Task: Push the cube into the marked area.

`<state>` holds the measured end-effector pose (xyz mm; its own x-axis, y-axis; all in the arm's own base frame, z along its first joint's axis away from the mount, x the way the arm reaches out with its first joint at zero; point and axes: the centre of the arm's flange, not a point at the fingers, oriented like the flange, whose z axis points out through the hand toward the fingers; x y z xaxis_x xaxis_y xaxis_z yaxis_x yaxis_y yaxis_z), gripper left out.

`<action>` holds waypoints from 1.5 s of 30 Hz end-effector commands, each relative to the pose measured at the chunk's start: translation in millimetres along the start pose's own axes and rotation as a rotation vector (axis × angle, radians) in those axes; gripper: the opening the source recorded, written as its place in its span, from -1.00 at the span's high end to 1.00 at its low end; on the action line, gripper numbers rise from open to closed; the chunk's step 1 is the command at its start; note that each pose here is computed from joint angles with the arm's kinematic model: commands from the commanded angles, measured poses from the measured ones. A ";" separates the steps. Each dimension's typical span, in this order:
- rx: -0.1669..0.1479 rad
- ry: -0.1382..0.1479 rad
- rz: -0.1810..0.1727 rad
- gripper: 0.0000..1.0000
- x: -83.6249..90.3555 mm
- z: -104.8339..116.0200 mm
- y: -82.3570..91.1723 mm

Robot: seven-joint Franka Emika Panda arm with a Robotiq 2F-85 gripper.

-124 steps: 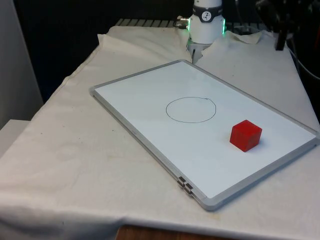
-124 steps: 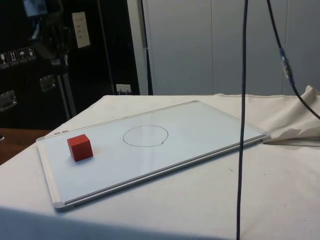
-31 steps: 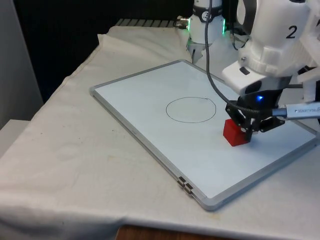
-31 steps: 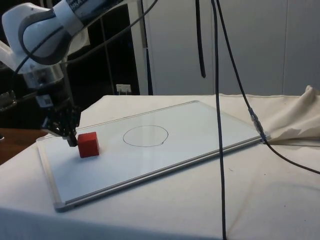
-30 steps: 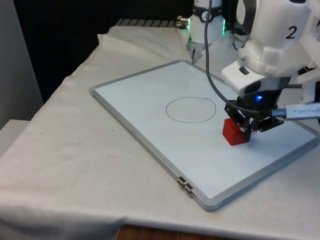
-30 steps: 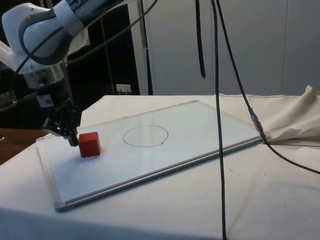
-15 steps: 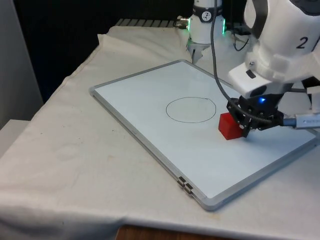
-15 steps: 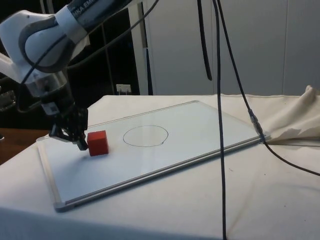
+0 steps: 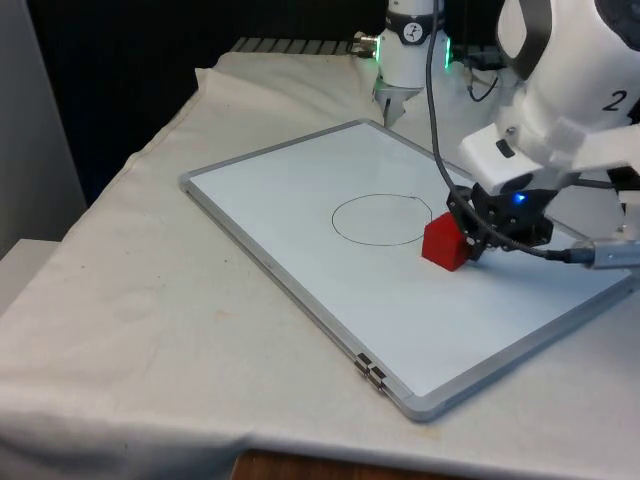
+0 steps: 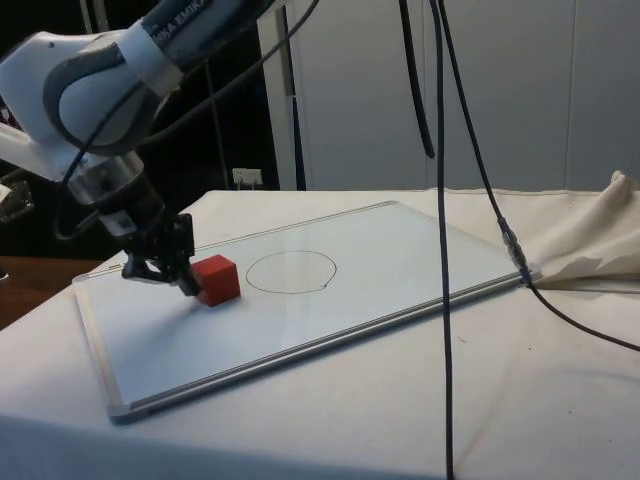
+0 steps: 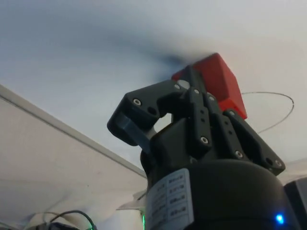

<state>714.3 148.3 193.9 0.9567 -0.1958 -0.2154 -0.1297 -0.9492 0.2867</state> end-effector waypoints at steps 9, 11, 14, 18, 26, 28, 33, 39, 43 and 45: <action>-0.053 -0.021 0.025 1.00 0.8 5.6 18.2; -0.058 -0.023 0.033 1.00 2.0 6.1 21.7; -0.070 -0.025 0.050 1.00 3.7 7.5 26.9; -0.078 -0.025 0.065 1.00 4.6 8.2 29.7; -0.128 -0.032 0.105 1.00 5.8 13.7 39.6; -0.135 -0.035 0.109 1.00 5.8 14.7 40.5; -0.183 -0.047 0.119 1.00 4.5 18.6 48.2; -0.223 -0.064 0.122 1.00 -0.5 27.6 48.6; -0.232 -0.077 0.125 1.00 -2.9 32.9 47.2; -0.234 -0.075 0.123 1.00 -9.2 36.6 39.6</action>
<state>692.4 101.0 173.1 0.9114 -0.3354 -0.2385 -0.1698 -0.8343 0.5245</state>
